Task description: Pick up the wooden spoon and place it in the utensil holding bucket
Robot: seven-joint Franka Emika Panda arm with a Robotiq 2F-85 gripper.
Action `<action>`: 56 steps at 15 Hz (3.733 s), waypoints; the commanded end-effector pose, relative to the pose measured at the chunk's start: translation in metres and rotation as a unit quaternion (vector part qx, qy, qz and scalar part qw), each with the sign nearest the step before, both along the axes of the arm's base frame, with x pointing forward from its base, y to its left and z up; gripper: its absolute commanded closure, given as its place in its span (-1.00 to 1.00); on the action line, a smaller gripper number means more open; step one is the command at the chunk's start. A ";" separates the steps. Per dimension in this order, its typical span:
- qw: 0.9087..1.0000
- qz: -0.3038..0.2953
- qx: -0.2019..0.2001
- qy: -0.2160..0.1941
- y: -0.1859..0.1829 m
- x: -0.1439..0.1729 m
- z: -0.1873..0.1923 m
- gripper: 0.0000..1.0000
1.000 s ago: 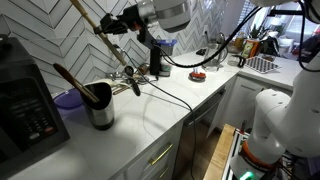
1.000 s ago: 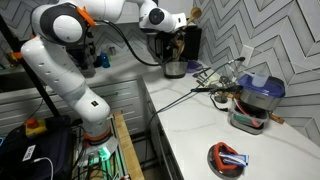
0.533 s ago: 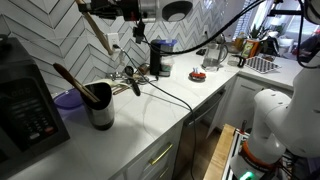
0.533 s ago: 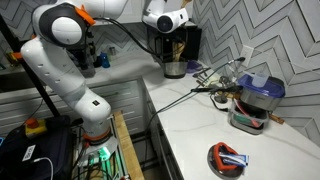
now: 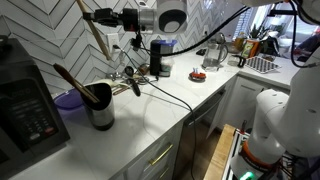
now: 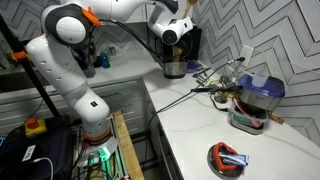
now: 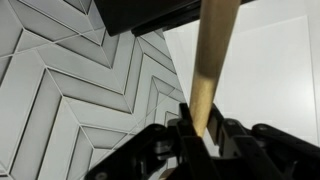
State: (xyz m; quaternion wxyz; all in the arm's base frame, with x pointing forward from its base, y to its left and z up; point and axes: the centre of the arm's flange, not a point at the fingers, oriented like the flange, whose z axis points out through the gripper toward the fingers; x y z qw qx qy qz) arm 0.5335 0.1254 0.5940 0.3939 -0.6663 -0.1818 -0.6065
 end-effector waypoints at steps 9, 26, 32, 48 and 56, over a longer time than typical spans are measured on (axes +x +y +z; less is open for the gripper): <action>0.978 0.010 0.100 -0.184 -0.028 0.044 -0.075 0.89; 0.972 0.099 0.128 -0.172 -0.029 0.074 -0.136 0.89; 0.974 0.091 0.094 -0.184 -0.022 0.094 -0.165 0.89; 0.983 0.107 0.103 -0.106 -0.006 0.105 -0.252 0.89; 0.986 0.129 0.085 -0.056 -0.008 0.089 -0.285 0.89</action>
